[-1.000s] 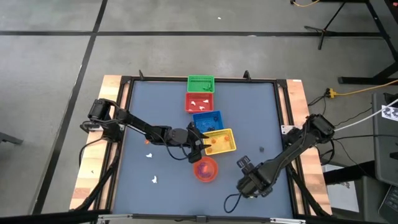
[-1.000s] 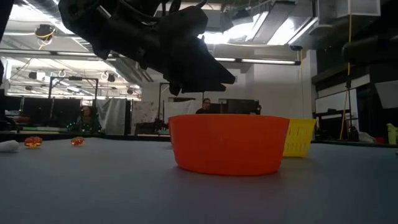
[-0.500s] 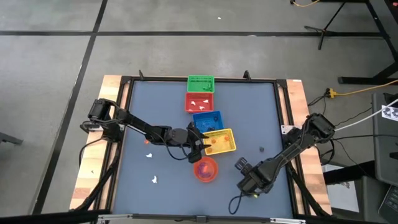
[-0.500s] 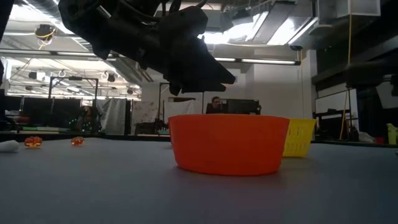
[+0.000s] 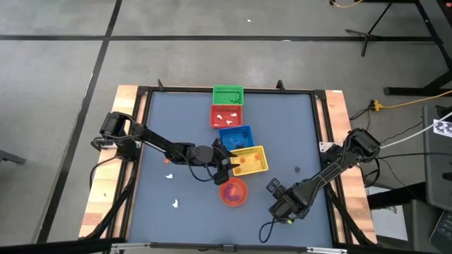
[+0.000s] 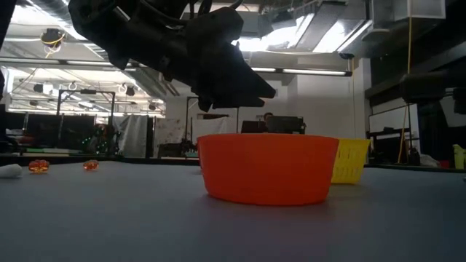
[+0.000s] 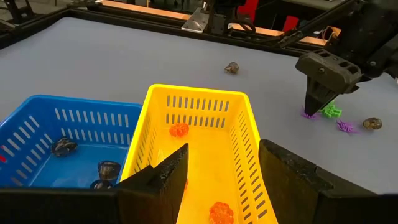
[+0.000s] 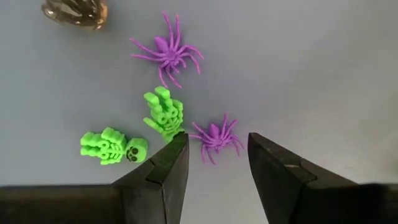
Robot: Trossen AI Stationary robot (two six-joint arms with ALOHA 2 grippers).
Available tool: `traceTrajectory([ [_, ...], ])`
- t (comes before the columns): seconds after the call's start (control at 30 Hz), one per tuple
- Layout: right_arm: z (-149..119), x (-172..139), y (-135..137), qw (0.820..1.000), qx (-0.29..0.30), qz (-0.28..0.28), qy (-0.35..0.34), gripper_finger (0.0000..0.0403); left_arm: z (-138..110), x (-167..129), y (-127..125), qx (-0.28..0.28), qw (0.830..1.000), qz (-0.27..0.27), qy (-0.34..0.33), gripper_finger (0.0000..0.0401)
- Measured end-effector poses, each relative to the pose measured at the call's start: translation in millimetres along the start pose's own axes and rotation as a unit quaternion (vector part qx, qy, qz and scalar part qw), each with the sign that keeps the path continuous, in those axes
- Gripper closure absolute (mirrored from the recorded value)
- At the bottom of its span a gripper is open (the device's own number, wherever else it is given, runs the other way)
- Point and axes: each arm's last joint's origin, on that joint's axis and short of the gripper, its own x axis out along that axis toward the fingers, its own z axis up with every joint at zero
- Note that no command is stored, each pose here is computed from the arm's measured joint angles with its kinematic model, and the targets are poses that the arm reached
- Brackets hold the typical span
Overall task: Sort Halloween decoration
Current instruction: Put the purple spider toy into the orange bin
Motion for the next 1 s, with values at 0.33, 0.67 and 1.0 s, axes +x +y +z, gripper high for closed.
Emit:
traceTrajectory([
  [0.33, 9, -10, -1, 1.000, 0.000, 0.004, -0.018, 0.0236, 0, 0, 0, 0.000, 1.000, 0.000, 0.000, 0.0222],
  [0.67, 6, -7, -2, 1.000, 0.001, -0.017, -0.012, 0.0236, 0, 0, 0, 0.000, 1.000, 0.000, 0.000, 0.0222],
  [1.0, 1, 8, 0, 1.000, 0.001, -0.013, -0.022, 0.0236, 0, 0, 0, 0.001, 1.000, 0.000, 0.000, 0.0222],
])
